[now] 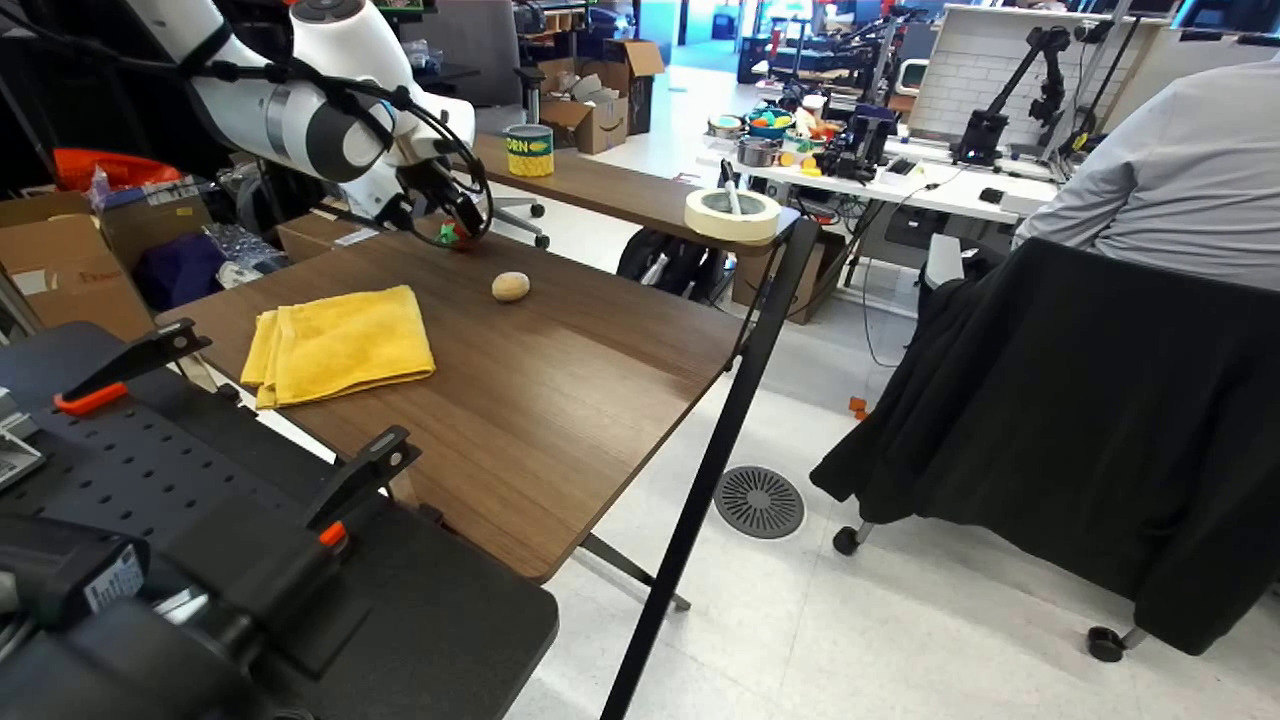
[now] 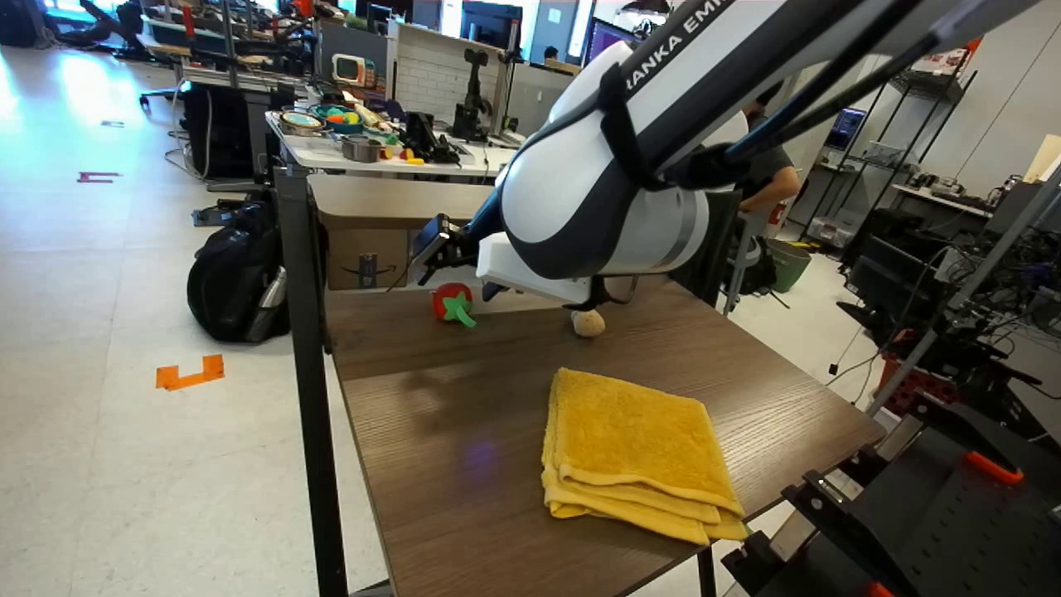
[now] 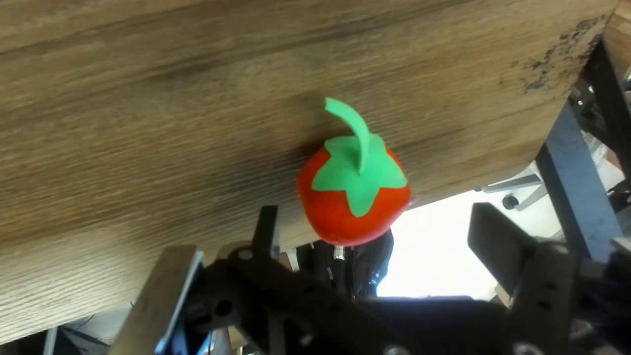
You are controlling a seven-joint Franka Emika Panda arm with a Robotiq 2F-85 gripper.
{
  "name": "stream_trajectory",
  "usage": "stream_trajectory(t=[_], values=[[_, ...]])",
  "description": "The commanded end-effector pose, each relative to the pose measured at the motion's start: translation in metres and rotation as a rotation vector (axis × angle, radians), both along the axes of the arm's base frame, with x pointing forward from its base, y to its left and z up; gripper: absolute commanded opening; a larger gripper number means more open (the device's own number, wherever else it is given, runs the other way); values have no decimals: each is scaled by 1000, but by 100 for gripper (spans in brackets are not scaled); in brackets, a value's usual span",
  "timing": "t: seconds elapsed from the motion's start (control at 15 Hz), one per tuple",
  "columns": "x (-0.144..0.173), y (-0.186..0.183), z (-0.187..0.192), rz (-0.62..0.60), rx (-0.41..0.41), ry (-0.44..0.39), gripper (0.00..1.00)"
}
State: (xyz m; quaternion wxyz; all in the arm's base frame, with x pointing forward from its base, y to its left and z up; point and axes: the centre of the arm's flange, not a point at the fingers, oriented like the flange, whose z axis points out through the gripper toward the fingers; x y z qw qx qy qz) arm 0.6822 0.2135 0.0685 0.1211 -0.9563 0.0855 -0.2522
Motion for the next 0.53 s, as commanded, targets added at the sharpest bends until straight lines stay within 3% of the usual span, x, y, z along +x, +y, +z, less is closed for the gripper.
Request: stream_trajectory(t=[0.0, 0.47], values=[[13, -1, -11, 7, 15, -24, 65], [9, 5, -14, 11, 52, 7, 14]])
